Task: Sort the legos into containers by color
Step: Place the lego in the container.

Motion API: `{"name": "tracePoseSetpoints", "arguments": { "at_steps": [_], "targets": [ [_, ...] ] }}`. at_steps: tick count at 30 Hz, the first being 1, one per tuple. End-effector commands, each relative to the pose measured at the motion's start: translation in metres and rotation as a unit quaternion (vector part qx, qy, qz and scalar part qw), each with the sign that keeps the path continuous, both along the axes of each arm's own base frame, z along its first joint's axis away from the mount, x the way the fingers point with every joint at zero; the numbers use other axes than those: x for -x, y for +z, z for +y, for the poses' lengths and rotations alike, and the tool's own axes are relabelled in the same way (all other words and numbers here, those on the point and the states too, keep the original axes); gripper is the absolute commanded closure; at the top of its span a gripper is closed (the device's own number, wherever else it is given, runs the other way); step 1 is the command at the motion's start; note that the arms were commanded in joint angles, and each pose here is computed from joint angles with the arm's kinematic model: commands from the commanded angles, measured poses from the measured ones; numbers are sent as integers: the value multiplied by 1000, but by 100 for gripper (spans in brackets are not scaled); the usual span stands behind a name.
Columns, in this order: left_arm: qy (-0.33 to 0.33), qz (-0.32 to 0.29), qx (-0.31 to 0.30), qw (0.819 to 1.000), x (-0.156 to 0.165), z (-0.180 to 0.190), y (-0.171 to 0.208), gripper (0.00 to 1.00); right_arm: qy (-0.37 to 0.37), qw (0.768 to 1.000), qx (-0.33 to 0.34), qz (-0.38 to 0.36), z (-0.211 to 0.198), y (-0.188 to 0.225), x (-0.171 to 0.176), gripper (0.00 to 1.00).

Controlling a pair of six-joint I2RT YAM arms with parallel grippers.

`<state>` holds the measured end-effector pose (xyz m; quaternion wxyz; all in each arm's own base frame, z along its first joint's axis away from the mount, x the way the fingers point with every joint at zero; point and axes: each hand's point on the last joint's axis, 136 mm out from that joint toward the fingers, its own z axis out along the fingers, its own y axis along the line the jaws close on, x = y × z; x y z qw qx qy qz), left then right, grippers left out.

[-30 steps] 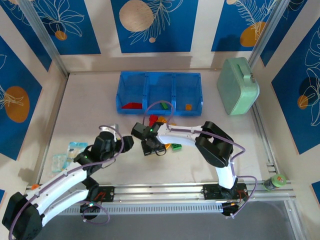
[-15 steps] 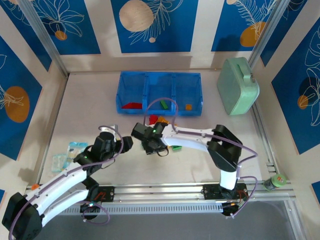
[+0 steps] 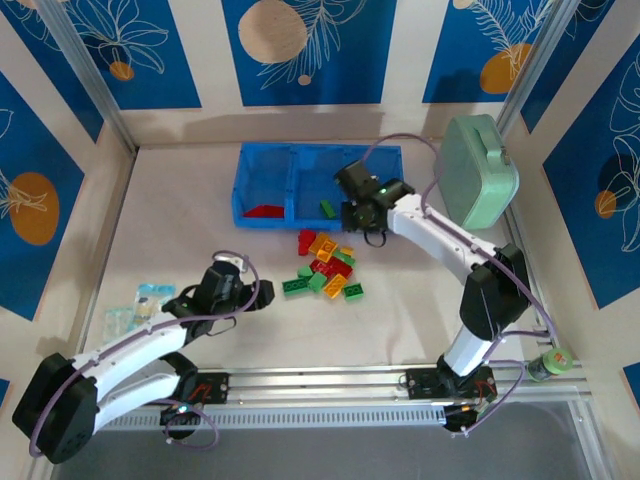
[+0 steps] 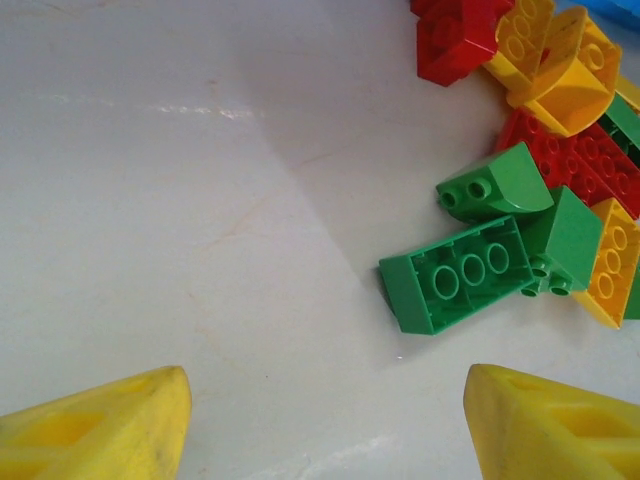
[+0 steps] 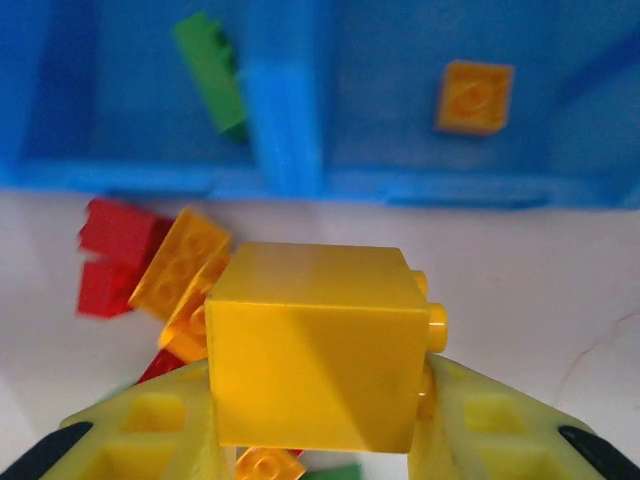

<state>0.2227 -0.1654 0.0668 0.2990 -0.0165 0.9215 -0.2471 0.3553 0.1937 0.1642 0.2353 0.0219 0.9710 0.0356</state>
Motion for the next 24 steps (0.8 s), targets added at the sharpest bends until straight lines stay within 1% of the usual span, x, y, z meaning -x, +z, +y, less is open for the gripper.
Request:
{"name": "tracePoseSetpoints", "arguments": {
  "at_steps": [1, 8, 17, 18, 19, 20, 22, 24],
  "targets": [
    [-21, -17, 16, 999, -3, -11, 13, 28, 16, 1000, -12, 14, -6, -3, -23, 63],
    [-24, -24, 17, 999, -2, -11, 20, 28, -26, 999, 14, 32, -35, -24, -64, 61],
    [-26, -27, 16, 999, -1, -12, 25, 28, -40, 998, 11, 46, -42, -35, -87, 57],
    [-25, -27, 16, 999, -1, -12, 25, 28, -40, 998, 10, 47, -42, -35, -87, 55],
    [-26, -27, 15, 999, -1, -12, 25, 28, -40, 998, 11, 49, -42, -36, -88, 51],
    [-27, -28, 15, 999, -1, -12, 26, 28, -41, 998, 11, 49, -42, -35, -87, 42],
    [-27, -28, 13, 999, -1, -11, 26, 28, -43, 998, 12, 47, -42, -32, -86, 30],
    [-27, -29, 10, 999, -1, -11, 25, 28, -43, 998, 10, 42, -42, -28, -84, 27]
  ]
}}
